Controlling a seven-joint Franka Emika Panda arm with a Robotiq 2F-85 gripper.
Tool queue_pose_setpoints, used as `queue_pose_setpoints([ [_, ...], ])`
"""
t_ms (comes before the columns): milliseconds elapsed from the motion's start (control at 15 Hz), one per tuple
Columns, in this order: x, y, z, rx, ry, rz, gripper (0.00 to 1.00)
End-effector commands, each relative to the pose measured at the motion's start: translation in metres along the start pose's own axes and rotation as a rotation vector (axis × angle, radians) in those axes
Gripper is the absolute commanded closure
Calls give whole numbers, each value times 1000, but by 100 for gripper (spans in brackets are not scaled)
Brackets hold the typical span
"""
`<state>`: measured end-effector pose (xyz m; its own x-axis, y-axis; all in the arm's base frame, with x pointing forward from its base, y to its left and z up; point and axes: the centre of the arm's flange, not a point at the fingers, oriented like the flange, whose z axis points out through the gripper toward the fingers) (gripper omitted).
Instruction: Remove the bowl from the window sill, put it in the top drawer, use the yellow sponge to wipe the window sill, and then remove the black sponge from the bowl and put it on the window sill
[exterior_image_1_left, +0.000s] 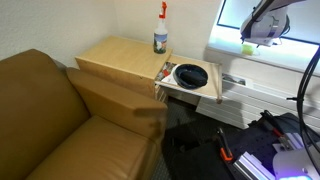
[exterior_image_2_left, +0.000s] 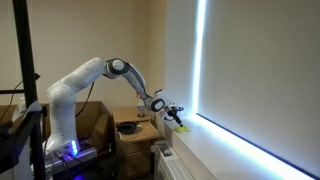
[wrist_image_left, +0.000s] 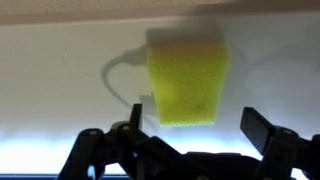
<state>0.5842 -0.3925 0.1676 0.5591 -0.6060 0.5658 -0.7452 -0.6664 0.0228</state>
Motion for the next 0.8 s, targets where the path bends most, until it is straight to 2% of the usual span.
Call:
queue_pose_setpoints([
  [0, -5, 7, 15, -57, -41, -21, 0],
  [67, -7, 10, 19, -76, -38, -19, 0],
  [133, -5, 11, 8, -40, -26, -15, 0],
  [333, -10, 17, 16, -64, -32, -23, 0],
  [533, -13, 14, 18, -46, -49, -45, 0],
  [733, -18, 10, 21, -52, -30, -65, 0],
])
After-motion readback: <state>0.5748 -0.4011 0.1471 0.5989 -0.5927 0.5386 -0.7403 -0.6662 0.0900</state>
